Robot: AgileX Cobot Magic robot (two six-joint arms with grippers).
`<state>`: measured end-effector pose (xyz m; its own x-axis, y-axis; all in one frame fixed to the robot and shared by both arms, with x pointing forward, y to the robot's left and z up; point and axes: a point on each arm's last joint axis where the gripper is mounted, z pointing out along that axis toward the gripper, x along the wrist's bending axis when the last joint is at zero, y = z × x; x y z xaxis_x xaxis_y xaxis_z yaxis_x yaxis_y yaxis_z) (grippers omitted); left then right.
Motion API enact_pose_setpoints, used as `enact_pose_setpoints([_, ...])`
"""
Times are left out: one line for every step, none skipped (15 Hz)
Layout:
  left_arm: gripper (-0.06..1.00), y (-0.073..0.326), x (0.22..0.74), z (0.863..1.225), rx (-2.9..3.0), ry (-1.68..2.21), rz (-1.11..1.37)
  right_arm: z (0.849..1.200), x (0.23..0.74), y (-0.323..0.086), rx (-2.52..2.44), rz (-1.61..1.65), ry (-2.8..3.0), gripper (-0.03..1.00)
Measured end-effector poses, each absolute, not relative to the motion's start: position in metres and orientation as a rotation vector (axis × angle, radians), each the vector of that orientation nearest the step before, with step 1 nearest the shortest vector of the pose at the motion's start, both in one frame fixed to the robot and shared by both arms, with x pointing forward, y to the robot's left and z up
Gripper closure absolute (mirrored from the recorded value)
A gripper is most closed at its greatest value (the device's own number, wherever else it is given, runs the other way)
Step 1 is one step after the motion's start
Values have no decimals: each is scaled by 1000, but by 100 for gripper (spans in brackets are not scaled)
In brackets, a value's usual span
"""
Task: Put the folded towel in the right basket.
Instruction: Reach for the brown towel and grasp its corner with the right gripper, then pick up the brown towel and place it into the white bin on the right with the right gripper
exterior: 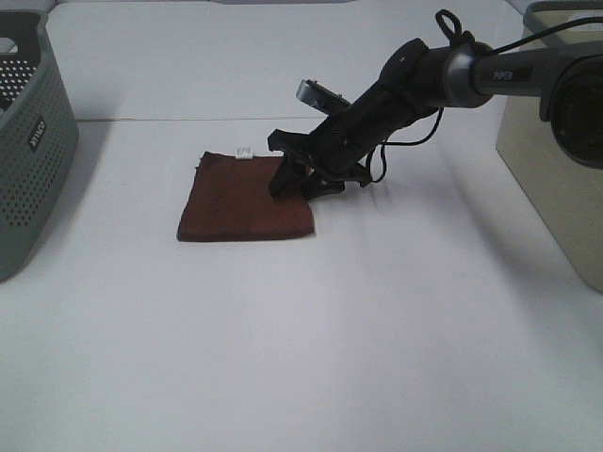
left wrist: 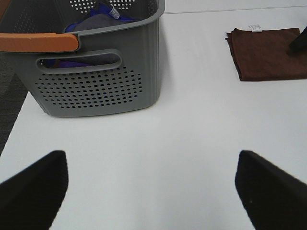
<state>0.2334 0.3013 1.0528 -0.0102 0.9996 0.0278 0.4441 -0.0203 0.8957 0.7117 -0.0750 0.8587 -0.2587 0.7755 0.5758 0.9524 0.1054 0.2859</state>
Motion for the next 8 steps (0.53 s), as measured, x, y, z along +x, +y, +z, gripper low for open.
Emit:
enact_pose_setpoints([6, 301, 233, 1053, 1552, 1541, 986, 857, 712, -75, -1723, -894, -2095, 63])
enact_pose_setpoints([6, 301, 233, 1053, 1552, 1541, 986, 857, 712, -75, -1723, -894, -2095, 63])
enact_pose_setpoints([6, 301, 233, 1053, 1552, 1541, 986, 854, 712, -76, -1738, -882, -2085, 77])
enact_pose_setpoints([6, 301, 233, 1053, 1552, 1541, 986, 852, 712, -76, -1752, -873, -2074, 90])
enact_pose_setpoints([6, 301, 233, 1053, 1552, 1541, 986, 852, 712, -76, -1752, -873, -2073, 94])
enact_pose_setpoints([6, 301, 233, 1053, 1552, 1541, 986, 854, 713, -76, -1742, -876, -2077, 94])
enact_pose_setpoints([6, 301, 233, 1053, 1552, 1541, 986, 859, 713, -74, -1715, -871, -2088, 94])
enact_pose_setpoints([6, 301, 233, 1053, 1552, 1541, 986, 867, 714, -73, -1674, -860, -2113, 94])
